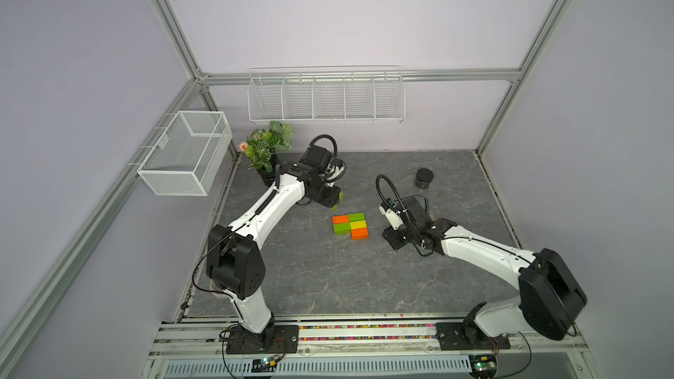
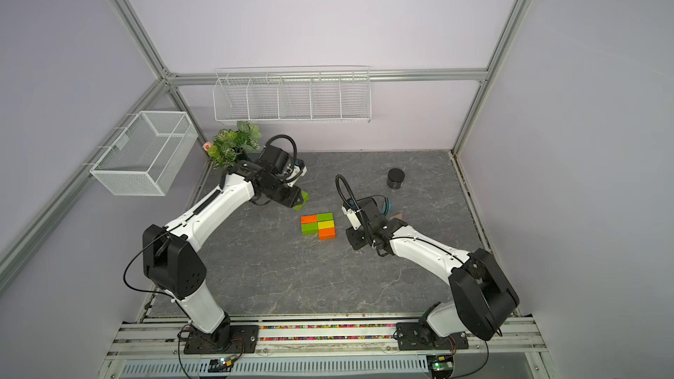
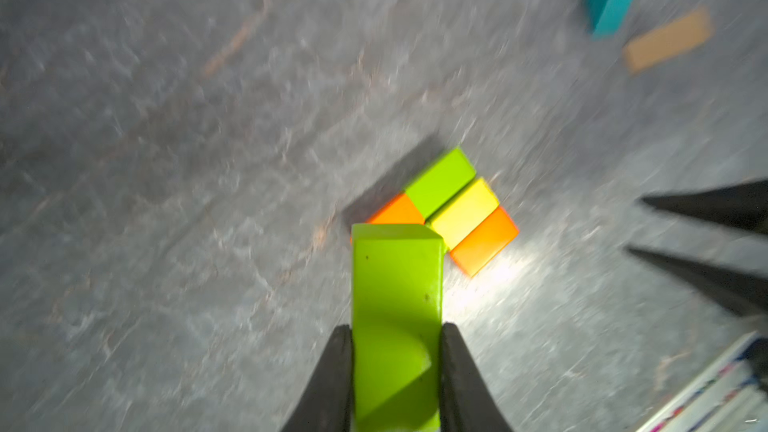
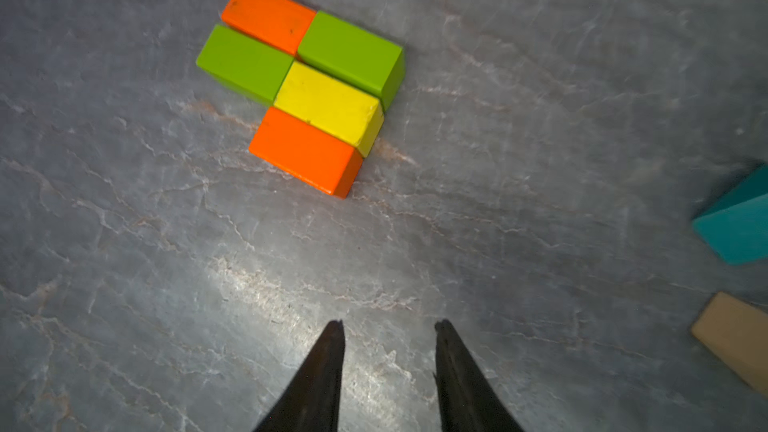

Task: Assemble a piece of candy with building blocks
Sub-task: Assemble the building block at the center of the board.

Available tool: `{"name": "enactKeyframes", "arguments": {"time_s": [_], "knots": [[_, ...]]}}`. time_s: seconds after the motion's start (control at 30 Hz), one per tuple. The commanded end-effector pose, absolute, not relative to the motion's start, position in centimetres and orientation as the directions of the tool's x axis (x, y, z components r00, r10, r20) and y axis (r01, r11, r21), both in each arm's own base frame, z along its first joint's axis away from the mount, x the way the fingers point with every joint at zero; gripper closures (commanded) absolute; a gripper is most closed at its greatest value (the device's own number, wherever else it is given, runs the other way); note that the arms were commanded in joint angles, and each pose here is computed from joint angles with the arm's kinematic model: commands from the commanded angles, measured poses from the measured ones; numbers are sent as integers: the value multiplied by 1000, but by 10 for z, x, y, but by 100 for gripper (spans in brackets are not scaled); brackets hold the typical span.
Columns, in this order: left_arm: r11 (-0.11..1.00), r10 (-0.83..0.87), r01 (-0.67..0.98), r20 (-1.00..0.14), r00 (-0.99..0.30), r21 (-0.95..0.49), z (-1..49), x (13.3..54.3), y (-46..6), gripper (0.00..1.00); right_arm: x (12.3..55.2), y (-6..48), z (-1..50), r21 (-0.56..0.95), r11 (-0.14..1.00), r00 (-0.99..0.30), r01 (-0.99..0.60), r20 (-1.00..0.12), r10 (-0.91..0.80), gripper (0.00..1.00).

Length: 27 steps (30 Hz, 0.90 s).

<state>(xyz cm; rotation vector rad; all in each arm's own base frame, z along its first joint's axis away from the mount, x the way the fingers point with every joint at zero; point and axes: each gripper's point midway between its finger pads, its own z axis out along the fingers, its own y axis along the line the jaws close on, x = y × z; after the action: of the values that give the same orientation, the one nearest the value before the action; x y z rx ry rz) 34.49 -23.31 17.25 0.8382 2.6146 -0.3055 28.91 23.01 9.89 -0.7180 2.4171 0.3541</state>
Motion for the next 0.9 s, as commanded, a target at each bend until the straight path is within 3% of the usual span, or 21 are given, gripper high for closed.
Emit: {"name": "enactKeyframes", "arguments": {"time_s": [0.0,0.13,0.27,0.6,0.87], "knots": [[797,561,602,-424,-711,46,195,320,-218,100,293,218,95,75,849,-697,-524,-611,-376,58],[737,599,676,-481,-640,18,212,284,-233,100,292,218,87,90,850,-719,-519,-584,-377,58],[707,658,699,-466,-592,110,203,266,-236,100,293,219,83,95,852,-727,-514,-575,-375,58],[686,714,724,-260,-650,77,139,263,-245,100,293,212,76,82,864,-738,-496,-564,-370,58],[688,721,723,-160,-674,54,85,266,-250,100,293,210,69,83,866,-747,-494,-550,-373,58]]}}
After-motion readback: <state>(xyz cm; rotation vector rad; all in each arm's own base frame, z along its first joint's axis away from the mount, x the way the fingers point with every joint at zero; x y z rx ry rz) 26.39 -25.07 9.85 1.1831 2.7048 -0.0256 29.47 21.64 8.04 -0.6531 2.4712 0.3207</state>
